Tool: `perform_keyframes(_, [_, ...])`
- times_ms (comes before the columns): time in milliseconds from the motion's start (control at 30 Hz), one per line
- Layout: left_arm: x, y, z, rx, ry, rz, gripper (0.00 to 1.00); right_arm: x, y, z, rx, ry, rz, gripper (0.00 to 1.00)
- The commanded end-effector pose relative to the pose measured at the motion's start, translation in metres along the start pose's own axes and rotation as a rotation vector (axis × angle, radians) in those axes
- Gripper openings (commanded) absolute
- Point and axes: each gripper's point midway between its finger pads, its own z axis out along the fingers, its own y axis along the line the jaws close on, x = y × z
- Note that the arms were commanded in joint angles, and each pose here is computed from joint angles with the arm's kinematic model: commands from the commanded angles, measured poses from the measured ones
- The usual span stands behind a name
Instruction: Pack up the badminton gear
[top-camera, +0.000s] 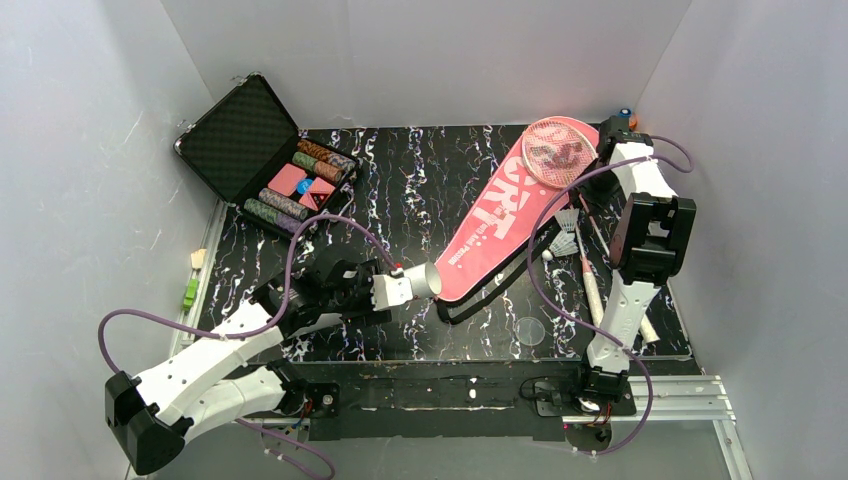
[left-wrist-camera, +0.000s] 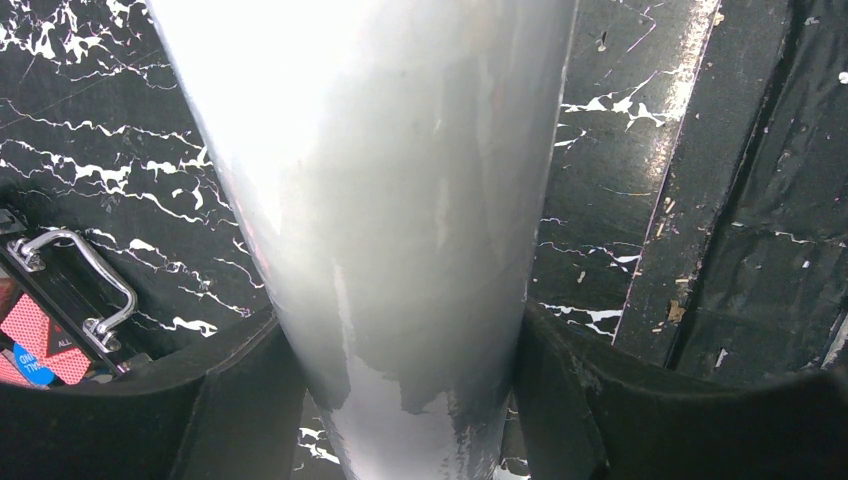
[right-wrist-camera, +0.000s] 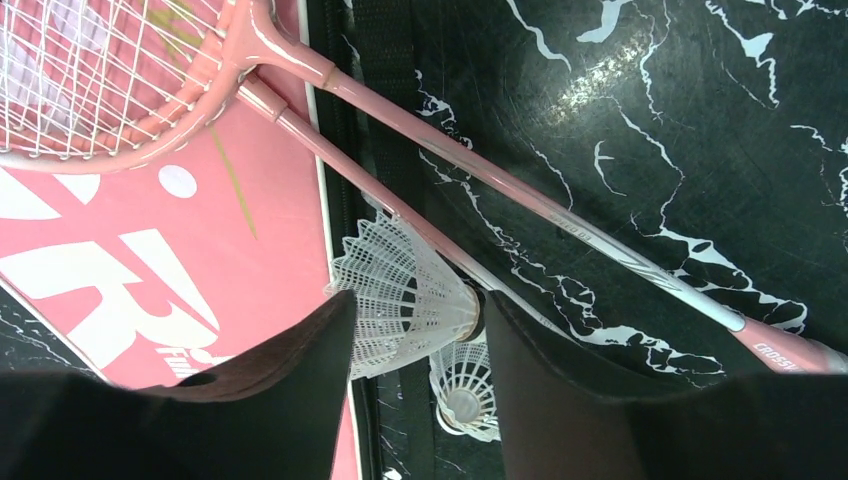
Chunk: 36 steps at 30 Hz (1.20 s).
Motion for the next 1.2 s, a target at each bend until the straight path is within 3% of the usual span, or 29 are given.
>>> perform_keyframes(0, [-0.014, 0.009, -0.01, -0.039, -0.05, 0.02, 0.47, -0.002, -0.004, -0.004, 0.013, -0.001, -0.006, 0.54])
perform_keyframes(267, [-0.017, 0.01, -0.012, -0.042, -0.057, 0.021, 0.47, 0.0, -0.001, -0.015, -0.015, -0.001, -0.005, 0.16])
perform_keyframes(433, [-0.018, 0.011, -0.014, -0.046, -0.06, 0.025, 0.47, 0.001, 0.001, -0.028, -0.042, -0.003, -0.01, 0.01])
perform_keyframes(600, [-0.019, 0.012, -0.015, -0.05, -0.059, 0.027, 0.47, 0.006, 0.016, -0.059, -0.158, -0.015, 0.006, 0.01])
perform_keyframes(833, [-0.023, 0.012, -0.016, -0.046, -0.072, 0.016, 0.47, 0.035, 0.049, -0.149, -0.441, -0.088, -0.035, 0.01])
perform_keyframes(967, [-0.024, 0.012, -0.017, -0.045, -0.08, 0.008, 0.47, 0.086, 0.065, -0.198, -0.631, -0.094, -0.099, 0.01])
perform_keyframes(1167, [-0.026, 0.012, -0.018, -0.052, -0.091, -0.009, 0.47, 0.178, 0.07, -0.248, -0.9, -0.001, -0.136, 0.01])
